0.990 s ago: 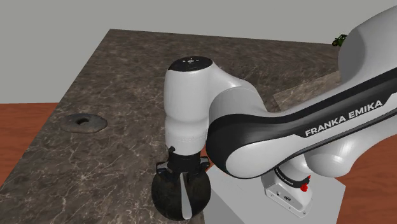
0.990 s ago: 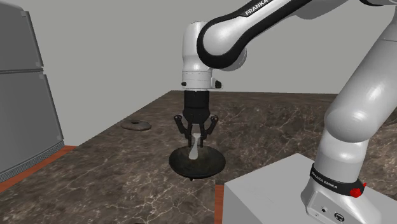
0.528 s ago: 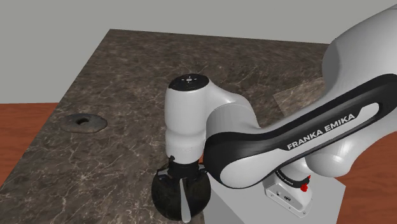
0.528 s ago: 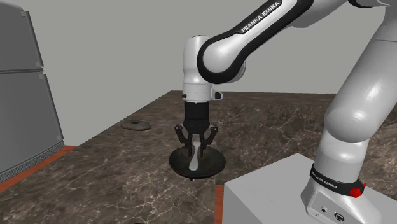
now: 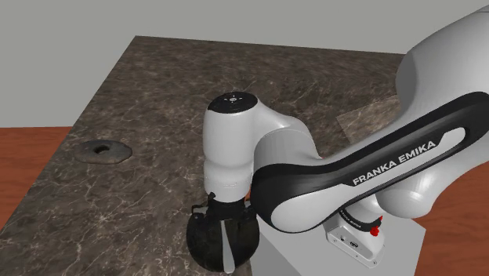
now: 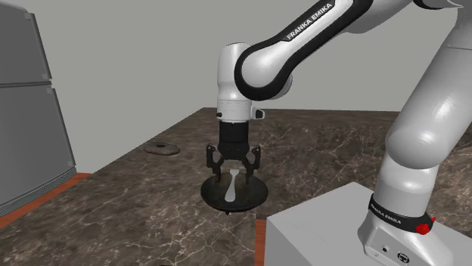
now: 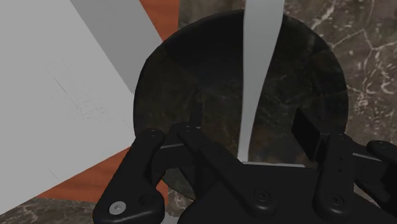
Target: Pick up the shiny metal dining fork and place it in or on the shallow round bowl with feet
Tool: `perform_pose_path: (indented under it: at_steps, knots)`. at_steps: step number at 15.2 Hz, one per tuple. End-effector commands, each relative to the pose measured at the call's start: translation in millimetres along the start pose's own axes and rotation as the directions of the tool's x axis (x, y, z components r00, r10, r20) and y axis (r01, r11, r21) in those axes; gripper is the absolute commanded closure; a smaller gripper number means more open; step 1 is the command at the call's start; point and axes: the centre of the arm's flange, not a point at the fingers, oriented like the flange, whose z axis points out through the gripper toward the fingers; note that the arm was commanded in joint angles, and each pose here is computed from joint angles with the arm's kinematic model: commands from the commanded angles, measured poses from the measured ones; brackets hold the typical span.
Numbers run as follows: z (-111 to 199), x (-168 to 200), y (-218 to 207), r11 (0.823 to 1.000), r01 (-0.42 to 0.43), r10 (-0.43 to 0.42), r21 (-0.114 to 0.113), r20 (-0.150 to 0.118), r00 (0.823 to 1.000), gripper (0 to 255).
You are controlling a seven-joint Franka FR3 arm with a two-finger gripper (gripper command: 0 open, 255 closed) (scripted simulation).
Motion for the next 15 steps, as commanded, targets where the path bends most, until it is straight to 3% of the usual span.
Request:
perform_pose_path:
  at_steps: [1,4,8,15]
  knots:
    - [0,0,0,1.0,0.0,0.0,0.0,0.0,1.0,0]
    - [0,0,0,1.0,0.0,0.0,0.0,0.0,1.0,0]
    - [-50,0,0,1.0,0.0,0.0,0.0,0.0,1.0,0]
    - [-50,0,0,1.0,0.0,0.0,0.0,0.0,1.0,0]
